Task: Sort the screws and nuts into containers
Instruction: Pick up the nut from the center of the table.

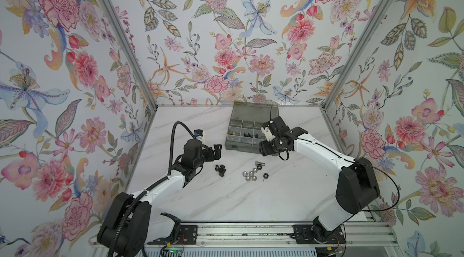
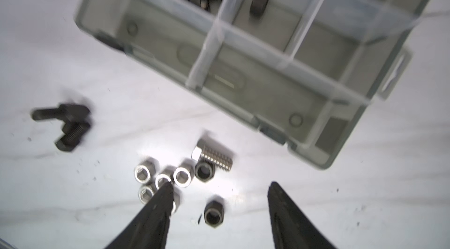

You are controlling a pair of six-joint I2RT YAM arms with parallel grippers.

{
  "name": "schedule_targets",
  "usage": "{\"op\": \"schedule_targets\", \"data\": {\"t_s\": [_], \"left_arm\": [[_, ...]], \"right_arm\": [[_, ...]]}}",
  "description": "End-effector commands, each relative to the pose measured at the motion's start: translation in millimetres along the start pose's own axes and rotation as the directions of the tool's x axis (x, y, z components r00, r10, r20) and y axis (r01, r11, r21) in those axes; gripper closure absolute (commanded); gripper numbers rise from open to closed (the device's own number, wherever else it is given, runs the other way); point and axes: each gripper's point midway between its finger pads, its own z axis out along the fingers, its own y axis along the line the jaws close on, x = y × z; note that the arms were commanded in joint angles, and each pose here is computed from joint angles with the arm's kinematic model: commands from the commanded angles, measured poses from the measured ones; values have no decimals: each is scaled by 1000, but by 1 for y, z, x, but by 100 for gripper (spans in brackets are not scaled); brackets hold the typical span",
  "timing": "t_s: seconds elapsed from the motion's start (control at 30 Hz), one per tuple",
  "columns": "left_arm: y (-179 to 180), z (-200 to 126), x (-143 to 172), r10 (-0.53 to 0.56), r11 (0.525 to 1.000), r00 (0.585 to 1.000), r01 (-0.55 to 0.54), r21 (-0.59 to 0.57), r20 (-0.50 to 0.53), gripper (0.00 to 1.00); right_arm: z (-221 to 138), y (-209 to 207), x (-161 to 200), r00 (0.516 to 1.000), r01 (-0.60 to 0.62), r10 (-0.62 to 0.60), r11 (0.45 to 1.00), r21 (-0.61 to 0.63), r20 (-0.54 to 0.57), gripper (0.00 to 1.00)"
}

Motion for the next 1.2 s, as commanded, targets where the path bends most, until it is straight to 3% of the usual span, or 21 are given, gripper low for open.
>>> {"op": "schedule_targets", "data": {"t_s": [0.0,0.37,0.47,1.17], "left_arm": [[-1,3,-2,5,1000,1000,-5,8,-2,0],[0,3,2,-4,1000,1000,4,11,-2,1],[-1,4,2,-4,1000,1000,4,15,-5,1],[0,5,2,-4,1000,1000,4,11,-10,1]], "right_arm": [[11,-3,40,994,-61,65,997,45,-93,34],[30,3,83,978,-56,67,997,62,-197,35],[37,13,92,973,2,11,998,57,-229,35],[63,7,102,952,85,-50,991,104,-302,43]]}}
